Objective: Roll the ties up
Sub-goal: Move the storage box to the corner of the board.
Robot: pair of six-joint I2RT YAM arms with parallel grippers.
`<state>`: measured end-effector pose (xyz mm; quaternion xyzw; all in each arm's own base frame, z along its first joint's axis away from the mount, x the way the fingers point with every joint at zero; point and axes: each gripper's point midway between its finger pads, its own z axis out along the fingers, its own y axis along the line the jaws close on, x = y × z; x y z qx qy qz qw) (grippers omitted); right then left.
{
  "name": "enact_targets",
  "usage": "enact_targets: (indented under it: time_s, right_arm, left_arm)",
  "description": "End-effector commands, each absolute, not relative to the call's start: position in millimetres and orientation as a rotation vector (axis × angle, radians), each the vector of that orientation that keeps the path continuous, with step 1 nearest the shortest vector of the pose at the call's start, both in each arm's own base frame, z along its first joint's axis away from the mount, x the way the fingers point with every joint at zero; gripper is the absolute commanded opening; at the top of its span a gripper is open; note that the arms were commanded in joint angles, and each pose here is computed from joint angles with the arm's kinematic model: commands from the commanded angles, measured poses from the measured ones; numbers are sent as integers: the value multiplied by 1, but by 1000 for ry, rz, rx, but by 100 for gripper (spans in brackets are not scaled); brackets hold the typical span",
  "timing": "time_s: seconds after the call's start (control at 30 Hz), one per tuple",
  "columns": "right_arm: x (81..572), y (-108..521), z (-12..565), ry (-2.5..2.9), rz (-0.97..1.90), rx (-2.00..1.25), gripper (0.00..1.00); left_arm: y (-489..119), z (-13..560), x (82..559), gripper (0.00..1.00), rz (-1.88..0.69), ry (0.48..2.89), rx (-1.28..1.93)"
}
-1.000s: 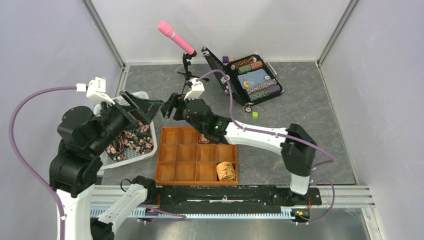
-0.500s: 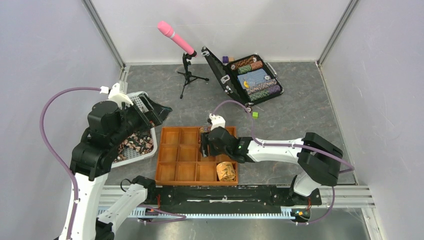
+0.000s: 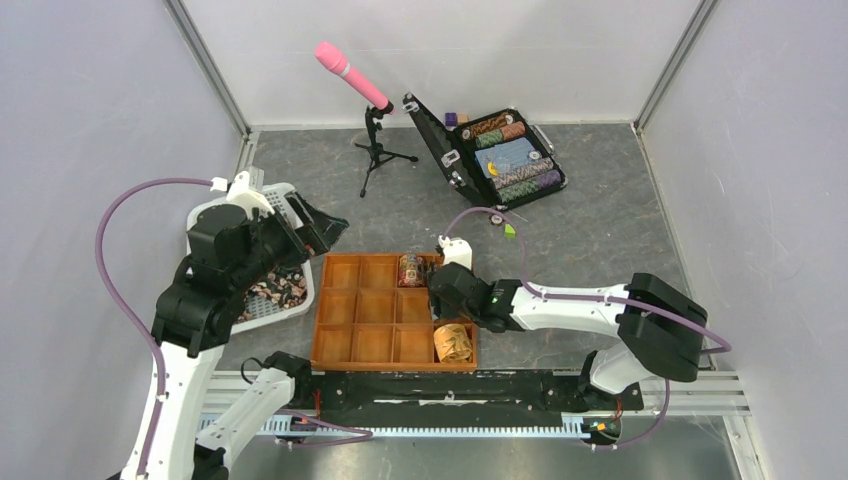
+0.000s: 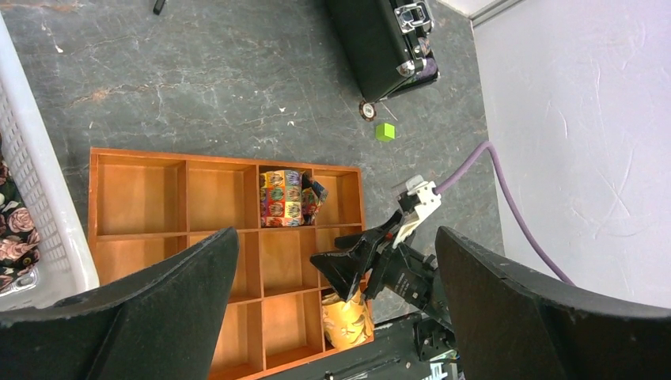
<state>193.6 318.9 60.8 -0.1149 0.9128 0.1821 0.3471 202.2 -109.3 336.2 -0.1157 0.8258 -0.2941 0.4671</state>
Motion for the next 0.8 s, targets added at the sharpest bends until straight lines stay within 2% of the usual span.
enact_targets:
  time_s: [0.0,0.33,0.63,0.77]
  right_arm:
    - [194,292,55,2377,348,-295,62]
    - [207,226,39,2406,-16,-293,61]
    - [220,131,33,2427,-129,-50,61]
    - [224,90,37,2402,-206,57,65]
  left_arm:
    - [-115,345,206,100,-767,1979,-265]
    - [-118,334,207,100,-772,2001,-265]
    - [-124,325,212,100,-800,2019,-259]
    - [-127,323,214,100,-816,2026,-254]
